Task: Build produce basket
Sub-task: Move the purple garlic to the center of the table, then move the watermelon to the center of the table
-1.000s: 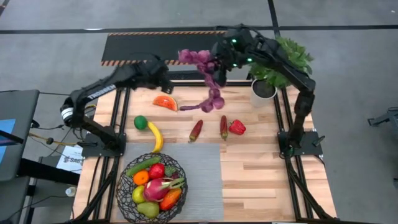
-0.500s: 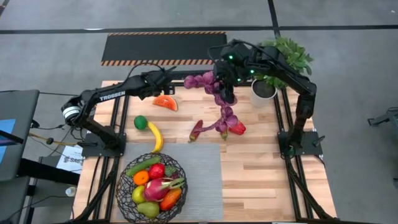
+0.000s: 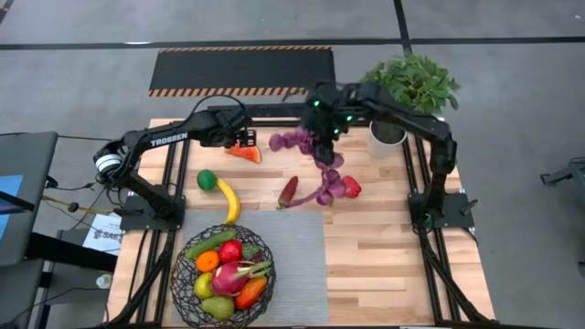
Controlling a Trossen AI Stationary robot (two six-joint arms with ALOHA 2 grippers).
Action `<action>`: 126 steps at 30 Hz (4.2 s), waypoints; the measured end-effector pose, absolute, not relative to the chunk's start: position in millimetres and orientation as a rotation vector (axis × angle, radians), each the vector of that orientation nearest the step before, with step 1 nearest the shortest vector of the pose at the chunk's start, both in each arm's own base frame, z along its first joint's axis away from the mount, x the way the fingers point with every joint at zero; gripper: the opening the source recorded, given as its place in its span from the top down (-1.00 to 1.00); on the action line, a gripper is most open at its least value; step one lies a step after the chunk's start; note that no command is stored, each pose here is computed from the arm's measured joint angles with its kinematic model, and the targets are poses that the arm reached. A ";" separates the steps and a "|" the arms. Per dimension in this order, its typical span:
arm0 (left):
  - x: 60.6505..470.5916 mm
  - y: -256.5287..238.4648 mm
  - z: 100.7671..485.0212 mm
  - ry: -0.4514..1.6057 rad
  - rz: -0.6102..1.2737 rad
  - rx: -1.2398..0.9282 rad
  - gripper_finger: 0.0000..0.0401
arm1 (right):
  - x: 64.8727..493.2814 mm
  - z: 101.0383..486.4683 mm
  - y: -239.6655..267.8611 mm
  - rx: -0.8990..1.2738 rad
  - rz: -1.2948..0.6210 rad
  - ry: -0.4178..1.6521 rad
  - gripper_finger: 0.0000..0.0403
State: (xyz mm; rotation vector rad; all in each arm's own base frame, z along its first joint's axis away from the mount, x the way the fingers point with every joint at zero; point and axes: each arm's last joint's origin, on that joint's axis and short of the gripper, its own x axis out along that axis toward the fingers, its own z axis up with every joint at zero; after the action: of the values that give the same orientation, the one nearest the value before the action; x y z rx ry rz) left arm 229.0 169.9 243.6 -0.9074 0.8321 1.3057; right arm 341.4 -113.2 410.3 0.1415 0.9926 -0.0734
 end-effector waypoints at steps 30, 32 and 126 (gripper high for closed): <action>218.2 150.4 257.1 0.969 1.159 -0.867 -0.71 | 352.0 225.5 -96.2 0.342 -0.108 1.310 -0.37; 205.1 154.0 266.2 0.944 1.188 -0.873 -0.70 | 356.6 231.2 -97.6 0.362 -0.130 1.266 -0.37; 259.5 175.5 193.0 0.966 1.427 -0.809 1.00 | 273.0 477.2 -29.1 0.097 -0.541 0.819 0.93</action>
State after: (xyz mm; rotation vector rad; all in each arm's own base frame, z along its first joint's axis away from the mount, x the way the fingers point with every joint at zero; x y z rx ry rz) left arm 259.5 175.5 193.0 -0.8092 0.9663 1.4268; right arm 273.0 -29.1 477.2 0.0972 0.8190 -0.5413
